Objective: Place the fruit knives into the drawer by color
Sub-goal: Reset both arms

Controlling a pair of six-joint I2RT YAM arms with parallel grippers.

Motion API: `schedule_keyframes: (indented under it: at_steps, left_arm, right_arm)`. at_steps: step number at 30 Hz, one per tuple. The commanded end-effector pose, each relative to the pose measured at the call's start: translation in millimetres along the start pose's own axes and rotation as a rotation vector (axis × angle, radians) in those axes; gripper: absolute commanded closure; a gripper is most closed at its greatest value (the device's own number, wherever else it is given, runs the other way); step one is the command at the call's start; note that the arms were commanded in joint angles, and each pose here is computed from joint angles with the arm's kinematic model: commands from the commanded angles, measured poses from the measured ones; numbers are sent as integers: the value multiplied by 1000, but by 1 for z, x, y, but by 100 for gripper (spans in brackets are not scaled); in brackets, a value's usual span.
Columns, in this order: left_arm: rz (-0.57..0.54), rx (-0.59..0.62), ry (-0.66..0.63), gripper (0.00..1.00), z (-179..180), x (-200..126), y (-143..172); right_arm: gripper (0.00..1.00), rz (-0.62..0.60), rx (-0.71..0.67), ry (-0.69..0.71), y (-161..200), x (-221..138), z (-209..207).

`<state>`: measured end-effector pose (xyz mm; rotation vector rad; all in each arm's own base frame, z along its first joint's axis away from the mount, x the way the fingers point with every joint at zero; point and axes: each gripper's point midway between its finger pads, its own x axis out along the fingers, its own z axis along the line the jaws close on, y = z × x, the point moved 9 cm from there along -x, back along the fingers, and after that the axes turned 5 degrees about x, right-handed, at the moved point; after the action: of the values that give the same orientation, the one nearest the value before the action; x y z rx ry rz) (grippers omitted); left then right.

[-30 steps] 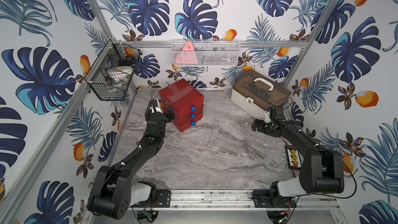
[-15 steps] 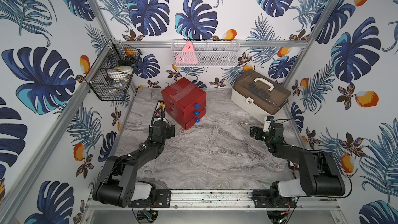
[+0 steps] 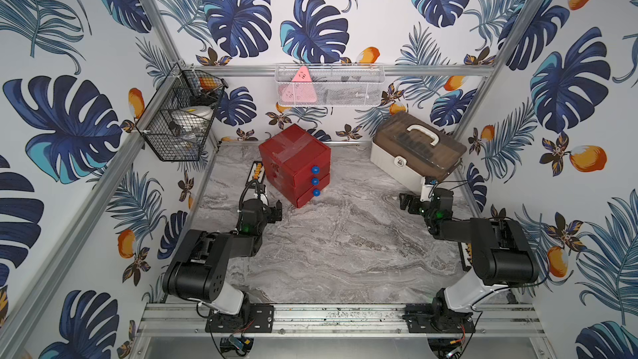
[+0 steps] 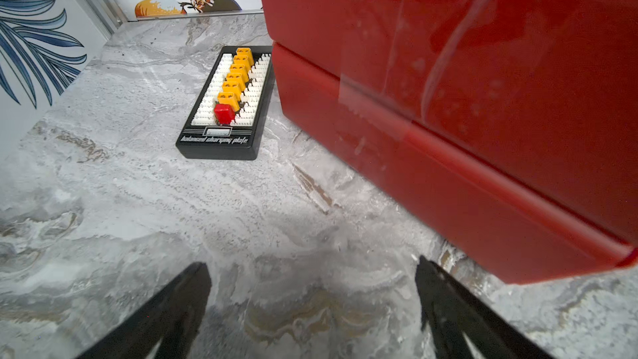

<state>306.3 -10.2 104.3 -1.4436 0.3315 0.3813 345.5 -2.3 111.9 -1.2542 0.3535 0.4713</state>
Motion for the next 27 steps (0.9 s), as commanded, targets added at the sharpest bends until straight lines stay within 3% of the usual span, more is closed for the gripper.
schedule_keyframes:
  at_steps: [1, 9, 13, 17, 19, 21, 23, 27]
  left_arm:
    - [-116, -12, -36, 1, 5, 7, -7]
    - [-113, -1, -40, 1, 4, 7, -6]
    - [-110, -1, -41, 1, 4, 7, -6]
    - [-110, 0, -42, 1, 4, 7, -6]
    - [-110, -1, -42, 1, 5, 7, -6]
    - [-110, -1, -43, 1, 4, 7, -6]
    - [-111, 0, -44, 1, 4, 7, -6]
    - [-111, 0, -45, 1, 4, 7, -6]
  right_arm:
    - [0, 4, -42, -53, -1, 3, 5]
    - [0, 101, -85, 25, -5, 22, 15]
    - [0, 79, -52, 79, -3, 19, 10]
    - [0, -59, -54, 77, 4, -5, 7]
    - [0, -144, -41, 152, 18, -20, 3]
    - [0, -347, 0, 191, 31, -41, -4]
    - [0, -296, 8, 204, 29, -40, -5]
    - [0, -157, -106, 158, 21, -13, 14]
